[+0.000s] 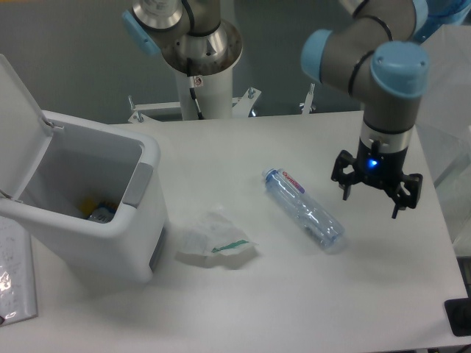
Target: Open the trash can
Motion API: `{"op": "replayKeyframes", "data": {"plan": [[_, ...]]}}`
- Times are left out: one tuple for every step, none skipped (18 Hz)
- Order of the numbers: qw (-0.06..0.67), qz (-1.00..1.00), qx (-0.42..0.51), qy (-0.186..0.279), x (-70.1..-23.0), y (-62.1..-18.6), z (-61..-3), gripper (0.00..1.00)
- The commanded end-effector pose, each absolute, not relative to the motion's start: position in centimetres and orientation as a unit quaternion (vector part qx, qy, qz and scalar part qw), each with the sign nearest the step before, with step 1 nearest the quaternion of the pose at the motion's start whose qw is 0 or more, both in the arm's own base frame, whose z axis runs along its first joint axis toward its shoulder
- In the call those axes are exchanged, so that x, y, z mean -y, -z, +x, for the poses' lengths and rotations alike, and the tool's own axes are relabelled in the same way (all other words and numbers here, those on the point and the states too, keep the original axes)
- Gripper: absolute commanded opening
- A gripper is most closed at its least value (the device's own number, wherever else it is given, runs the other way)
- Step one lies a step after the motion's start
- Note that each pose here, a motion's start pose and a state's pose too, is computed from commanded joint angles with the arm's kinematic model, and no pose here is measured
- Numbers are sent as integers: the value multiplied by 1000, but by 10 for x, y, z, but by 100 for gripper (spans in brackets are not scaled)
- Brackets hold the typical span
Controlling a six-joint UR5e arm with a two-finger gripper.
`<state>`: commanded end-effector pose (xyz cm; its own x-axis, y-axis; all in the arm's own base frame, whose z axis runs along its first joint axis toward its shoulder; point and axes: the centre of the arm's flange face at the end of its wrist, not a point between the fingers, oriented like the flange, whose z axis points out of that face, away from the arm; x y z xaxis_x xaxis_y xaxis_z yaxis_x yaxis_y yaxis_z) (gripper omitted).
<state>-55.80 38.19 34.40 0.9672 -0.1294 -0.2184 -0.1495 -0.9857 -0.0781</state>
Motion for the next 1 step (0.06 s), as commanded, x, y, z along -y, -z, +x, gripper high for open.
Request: {"op": "replayKeyframes", "data": {"plan": [[42,-991,-74,-105,-385,-340,-554,100]]}}
